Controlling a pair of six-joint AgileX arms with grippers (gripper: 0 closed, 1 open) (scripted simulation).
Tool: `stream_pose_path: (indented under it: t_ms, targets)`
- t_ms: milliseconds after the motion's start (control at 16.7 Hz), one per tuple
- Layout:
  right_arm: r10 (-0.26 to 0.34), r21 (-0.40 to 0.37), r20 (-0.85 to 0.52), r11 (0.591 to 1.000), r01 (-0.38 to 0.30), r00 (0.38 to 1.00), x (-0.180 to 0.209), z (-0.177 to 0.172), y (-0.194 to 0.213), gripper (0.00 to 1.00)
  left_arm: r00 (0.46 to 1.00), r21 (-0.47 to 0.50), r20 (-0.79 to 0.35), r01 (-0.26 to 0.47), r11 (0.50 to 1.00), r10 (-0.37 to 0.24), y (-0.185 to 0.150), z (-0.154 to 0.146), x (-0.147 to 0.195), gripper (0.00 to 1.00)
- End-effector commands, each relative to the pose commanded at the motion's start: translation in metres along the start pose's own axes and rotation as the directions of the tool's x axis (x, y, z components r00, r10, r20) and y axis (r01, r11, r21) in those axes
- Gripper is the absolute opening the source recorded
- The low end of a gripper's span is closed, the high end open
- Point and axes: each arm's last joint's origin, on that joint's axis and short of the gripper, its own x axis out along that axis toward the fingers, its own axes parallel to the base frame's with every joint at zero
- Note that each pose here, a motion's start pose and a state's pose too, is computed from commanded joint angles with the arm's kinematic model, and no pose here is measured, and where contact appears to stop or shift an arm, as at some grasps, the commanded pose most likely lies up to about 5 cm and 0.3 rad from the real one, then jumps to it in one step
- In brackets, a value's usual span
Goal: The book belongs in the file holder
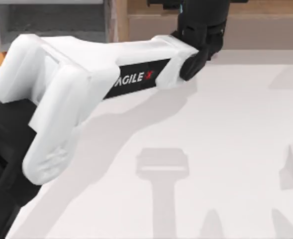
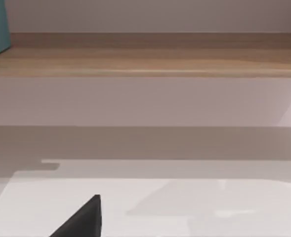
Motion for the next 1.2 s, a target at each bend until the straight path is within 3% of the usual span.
stream_pose_path:
  t_ms: [1200]
  targets:
    - [0.000, 0.000, 0.000, 1.000, 0.000, 1.000, 0.000, 0.000, 0.000, 1.00, 1.000, 0.001, 0.003, -0.003, 1.000, 0.003, -0.003, 0.016, -0.005, 0.00]
